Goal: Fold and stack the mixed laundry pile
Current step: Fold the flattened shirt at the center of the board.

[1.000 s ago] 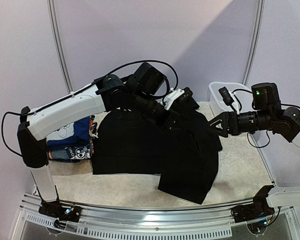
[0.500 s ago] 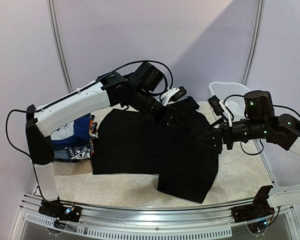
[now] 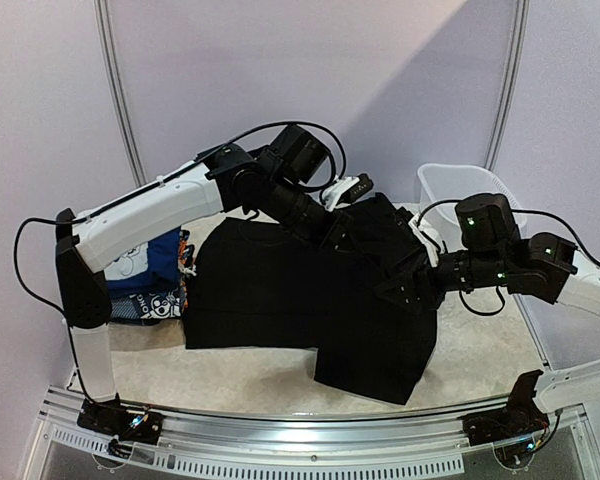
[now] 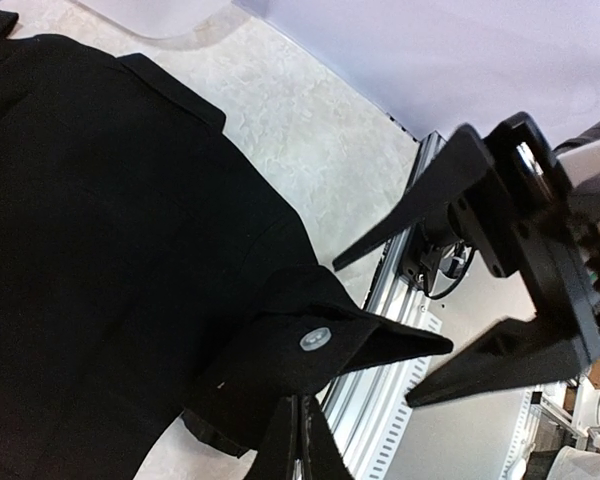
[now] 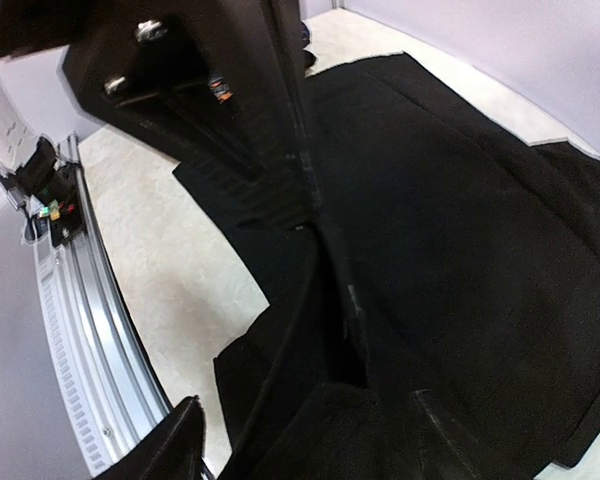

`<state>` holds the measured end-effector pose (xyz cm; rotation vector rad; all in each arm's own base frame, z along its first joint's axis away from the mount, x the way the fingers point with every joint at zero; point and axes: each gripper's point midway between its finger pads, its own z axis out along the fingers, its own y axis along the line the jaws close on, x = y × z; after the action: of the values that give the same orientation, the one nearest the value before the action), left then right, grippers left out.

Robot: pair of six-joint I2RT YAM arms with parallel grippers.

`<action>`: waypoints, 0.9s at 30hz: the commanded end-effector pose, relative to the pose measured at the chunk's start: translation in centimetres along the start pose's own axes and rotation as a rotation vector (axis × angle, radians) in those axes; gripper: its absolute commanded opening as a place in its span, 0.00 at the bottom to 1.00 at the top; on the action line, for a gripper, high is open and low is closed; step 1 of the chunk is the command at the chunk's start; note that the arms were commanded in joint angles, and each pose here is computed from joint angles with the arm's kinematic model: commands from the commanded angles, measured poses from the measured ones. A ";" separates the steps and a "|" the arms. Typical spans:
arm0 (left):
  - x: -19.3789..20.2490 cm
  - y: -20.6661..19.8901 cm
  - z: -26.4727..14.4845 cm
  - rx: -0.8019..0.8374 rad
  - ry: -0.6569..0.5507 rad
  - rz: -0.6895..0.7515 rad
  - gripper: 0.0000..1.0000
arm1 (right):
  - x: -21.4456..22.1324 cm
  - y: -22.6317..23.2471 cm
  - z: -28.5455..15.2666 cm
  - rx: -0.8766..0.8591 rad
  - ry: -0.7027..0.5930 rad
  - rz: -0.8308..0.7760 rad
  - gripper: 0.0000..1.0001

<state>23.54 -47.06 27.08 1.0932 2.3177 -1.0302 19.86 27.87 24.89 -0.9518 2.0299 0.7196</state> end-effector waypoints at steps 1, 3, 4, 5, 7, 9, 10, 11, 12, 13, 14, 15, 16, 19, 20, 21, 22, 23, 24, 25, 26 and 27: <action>-0.4 0.5 -0.1 0.004 -0.003 -0.017 0.00 | -0.4 -0.2 0.7 0.018 -0.006 -0.050 0.61; -0.4 0.5 -0.1 0.007 -0.003 -0.021 0.00 | -0.1 -0.2 1.1 0.019 0.015 -0.059 0.48; -0.4 0.5 -0.1 0.008 -0.002 -0.021 0.00 | -0.1 -0.3 1.2 0.024 0.019 -0.063 0.40; -0.4 0.6 -0.2 0.008 -0.002 -0.022 0.00 | -0.2 -0.3 1.2 0.028 0.017 -0.067 0.32; -0.3 0.7 -0.2 0.005 0.000 -0.024 0.00 | -0.5 -0.6 1.1 0.049 0.003 -0.070 0.13; -0.2 0.8 -0.3 -0.005 0.001 -0.026 0.00 | -1.2 -1.1 0.5 0.085 -0.022 -0.071 0.02; -0.1 1.0 -0.4 -0.016 0.002 -0.025 0.00 | -1.4 -1.4 0.3 0.105 -0.030 -0.070 0.00; -0.1 1.1 -0.7 -0.028 -0.001 -0.022 0.00 | -1.8 -1.7 -0.2 0.127 -0.046 -0.070 0.00; -0.1 1.3 -0.9 -0.042 -0.004 -0.018 0.00 | -2.2 -1.8 -0.8 0.139 -0.063 -0.070 0.00; 0.0 1.5 -1.1 -0.061 -0.007 -0.015 0.00 | -2.5 -1.9 -1.2 0.149 -0.073 -0.073 0.00; 0.0 1.7 -1.5 -0.080 -0.013 -0.008 0.00 | -2.9 -1.8 -1.8 0.150 -0.087 -0.081 0.00; 0.1 2.0 -1.8 -0.099 -0.017 0.000 0.03 | -3.3 -2.2 -2.5 0.181 -0.096 -0.085 0.00; 0.2 2.2 -2.2 -0.121 -0.023 0.010 0.07 | -3.6 -2.3 -3.3 0.194 -0.106 -0.085 0.00; 0.8 3.2 -3.4 -0.195 -0.032 0.033 0.31 | -4.8 -2.4 -5.7 0.231 -0.116 -0.144 0.00; 1.0 3.5 -3.8 -0.220 -0.036 0.040 0.40 | -5.1 -2.5 -6.4 0.245 -0.113 -0.161 0.00; 1.3 3.9 -4.3 -0.249 -0.040 0.046 0.49 | -5.3 -2.5 -7.1 0.256 -0.112 -0.169 0.00; 1.7 4.3 -4.7 -0.274 -0.040 0.052 0.56 | -5.5 -2.5 -7.8 0.263 -0.112 -0.180 0.00; 2.1 4.7 -5.1 -0.300 -0.037 0.060 0.68 | -5.7 -2.5 -8.6 0.275 -0.114 -0.189 0.00; 2.7 5.4 -5.5 -0.332 -0.030 0.063 0.73 | -5.9 -2.6 -9.3 0.287 -0.111 -0.202 0.00; 3.3 6.0 -5.8 -0.363 -0.021 0.064 0.75 | -6.0 -2.6 -10.1 0.298 -0.108 -0.210 0.00; 4.0 6.8 -6.2 -0.395 -0.012 0.065 0.75 | -6.0 -2.7 -10.9 0.313 -0.105 -0.220 0.00; 4.6 7.8 -6.6 -0.430 -0.003 0.060 0.74 | -6.0 -2.8 -11.6 0.325 -0.100 -0.232 0.00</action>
<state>24.81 -40.78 26.29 1.0288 2.3182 -0.6969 20.96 22.91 35.25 -0.8763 1.8158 0.4304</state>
